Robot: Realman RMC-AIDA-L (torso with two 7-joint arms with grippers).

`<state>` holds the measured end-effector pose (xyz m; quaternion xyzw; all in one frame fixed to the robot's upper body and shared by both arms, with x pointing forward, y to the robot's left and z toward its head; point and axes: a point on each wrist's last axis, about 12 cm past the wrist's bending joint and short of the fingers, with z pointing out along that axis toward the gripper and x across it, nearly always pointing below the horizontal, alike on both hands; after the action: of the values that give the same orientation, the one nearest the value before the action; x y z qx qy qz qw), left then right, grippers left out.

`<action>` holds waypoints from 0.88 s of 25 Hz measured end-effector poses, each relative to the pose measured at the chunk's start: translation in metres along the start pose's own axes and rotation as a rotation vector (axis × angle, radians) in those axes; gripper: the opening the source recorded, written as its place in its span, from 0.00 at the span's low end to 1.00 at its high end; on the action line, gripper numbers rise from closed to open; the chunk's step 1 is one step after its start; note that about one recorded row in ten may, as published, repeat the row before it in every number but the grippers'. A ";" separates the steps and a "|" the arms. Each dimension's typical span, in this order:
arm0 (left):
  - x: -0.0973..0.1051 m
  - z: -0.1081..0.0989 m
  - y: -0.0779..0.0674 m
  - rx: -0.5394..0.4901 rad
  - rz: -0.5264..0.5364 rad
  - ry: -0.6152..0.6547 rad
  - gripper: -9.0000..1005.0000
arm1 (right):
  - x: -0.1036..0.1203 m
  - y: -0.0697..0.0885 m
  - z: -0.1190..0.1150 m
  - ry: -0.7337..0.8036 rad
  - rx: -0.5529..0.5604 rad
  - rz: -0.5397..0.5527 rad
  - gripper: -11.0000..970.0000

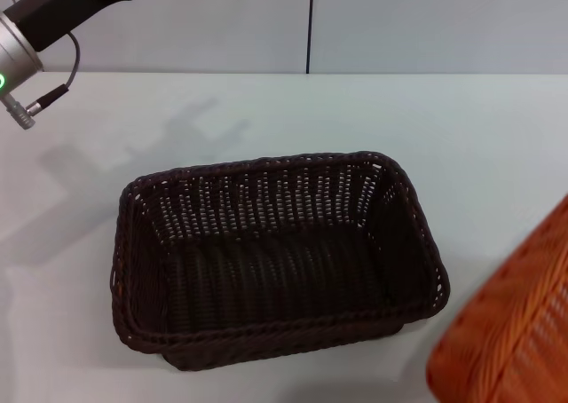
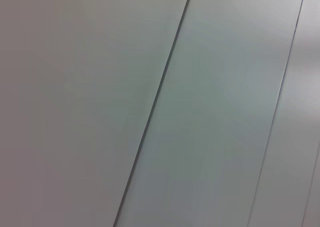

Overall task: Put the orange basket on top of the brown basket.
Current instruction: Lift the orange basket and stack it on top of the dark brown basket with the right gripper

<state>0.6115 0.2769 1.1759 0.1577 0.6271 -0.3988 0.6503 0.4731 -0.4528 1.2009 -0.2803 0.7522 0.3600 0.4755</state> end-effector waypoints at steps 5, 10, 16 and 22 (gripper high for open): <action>-0.001 0.002 0.001 -0.007 0.002 0.001 0.86 | 0.015 -0.002 0.014 -0.219 0.018 0.047 0.20; 0.002 0.004 0.002 -0.012 0.005 0.006 0.86 | 0.031 -0.010 0.048 -0.450 0.003 0.105 0.21; 0.000 0.009 0.001 -0.002 0.011 0.004 0.86 | 0.042 -0.005 0.105 -0.584 -0.041 0.166 0.22; -0.002 0.015 0.001 0.002 0.020 0.002 0.86 | 0.061 0.017 0.147 -0.711 -0.052 0.234 0.23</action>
<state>0.6225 0.2674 1.1804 0.1651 0.6258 -0.3926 0.6534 0.5116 -0.3284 1.1074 -0.0620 0.5576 0.5057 0.6554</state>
